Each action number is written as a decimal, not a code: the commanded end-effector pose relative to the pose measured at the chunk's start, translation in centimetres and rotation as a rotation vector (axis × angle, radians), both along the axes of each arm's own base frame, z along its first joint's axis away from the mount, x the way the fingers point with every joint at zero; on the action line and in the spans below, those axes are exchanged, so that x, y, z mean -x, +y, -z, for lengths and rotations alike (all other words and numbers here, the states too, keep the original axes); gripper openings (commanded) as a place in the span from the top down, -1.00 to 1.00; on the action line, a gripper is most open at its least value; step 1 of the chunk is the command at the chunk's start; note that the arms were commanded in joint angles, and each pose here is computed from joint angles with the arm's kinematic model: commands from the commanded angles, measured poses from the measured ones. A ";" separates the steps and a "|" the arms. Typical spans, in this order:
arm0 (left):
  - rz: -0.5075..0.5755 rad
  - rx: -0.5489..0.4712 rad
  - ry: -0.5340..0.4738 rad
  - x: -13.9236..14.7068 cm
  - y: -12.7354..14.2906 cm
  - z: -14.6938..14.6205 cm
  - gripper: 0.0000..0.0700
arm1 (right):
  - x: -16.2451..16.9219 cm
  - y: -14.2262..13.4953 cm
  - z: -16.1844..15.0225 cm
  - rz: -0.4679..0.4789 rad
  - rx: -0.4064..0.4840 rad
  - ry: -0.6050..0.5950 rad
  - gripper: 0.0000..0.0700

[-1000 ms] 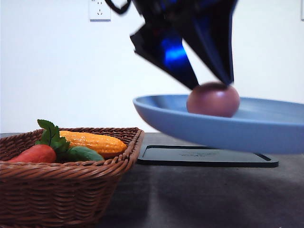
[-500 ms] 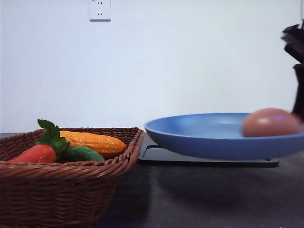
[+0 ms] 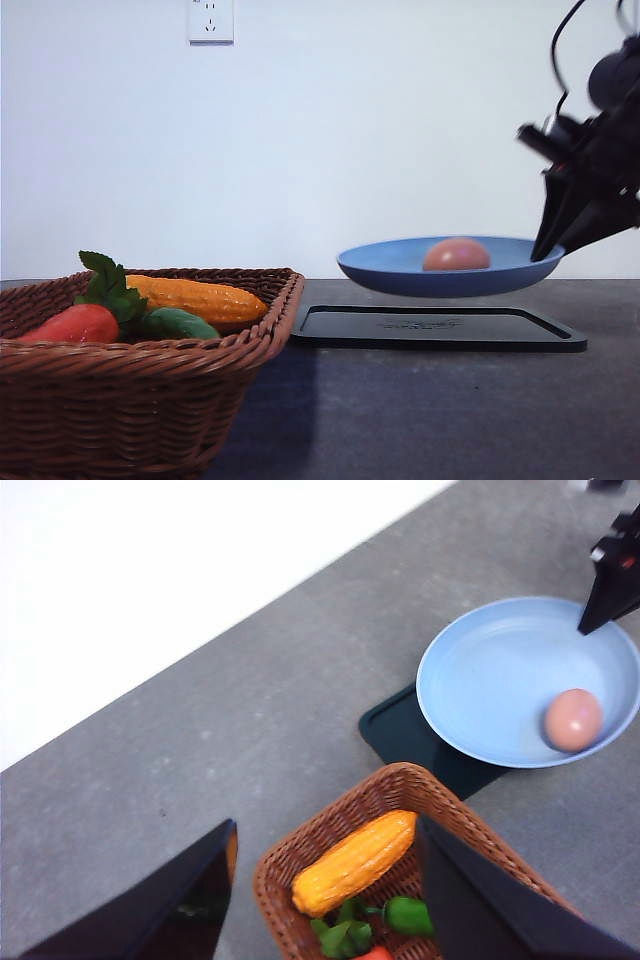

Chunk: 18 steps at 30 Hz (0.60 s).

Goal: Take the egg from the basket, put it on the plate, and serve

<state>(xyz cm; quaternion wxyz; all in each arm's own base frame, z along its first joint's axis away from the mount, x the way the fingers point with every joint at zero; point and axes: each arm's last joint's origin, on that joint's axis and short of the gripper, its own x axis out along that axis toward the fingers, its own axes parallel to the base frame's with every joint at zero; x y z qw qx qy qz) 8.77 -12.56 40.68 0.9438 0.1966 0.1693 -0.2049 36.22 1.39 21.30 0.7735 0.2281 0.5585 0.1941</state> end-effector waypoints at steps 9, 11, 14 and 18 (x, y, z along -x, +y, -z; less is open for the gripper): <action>-0.018 0.065 -0.005 0.6 0.9 -0.9 -0.03 | -5.4 0.1 4.0 0.014 -0.018 0.063 1.00; -0.019 0.067 -0.004 0.6 0.9 -0.9 -0.03 | -5.5 0.1 4.5 0.014 -0.018 0.074 1.00; -0.022 0.074 -0.001 0.6 0.8 -0.9 -0.03 | -5.6 0.1 4.9 0.015 -0.015 0.081 1.00; -0.023 0.074 -0.001 0.6 0.8 -0.9 -0.03 | -5.7 0.1 4.8 0.020 0.001 0.069 0.65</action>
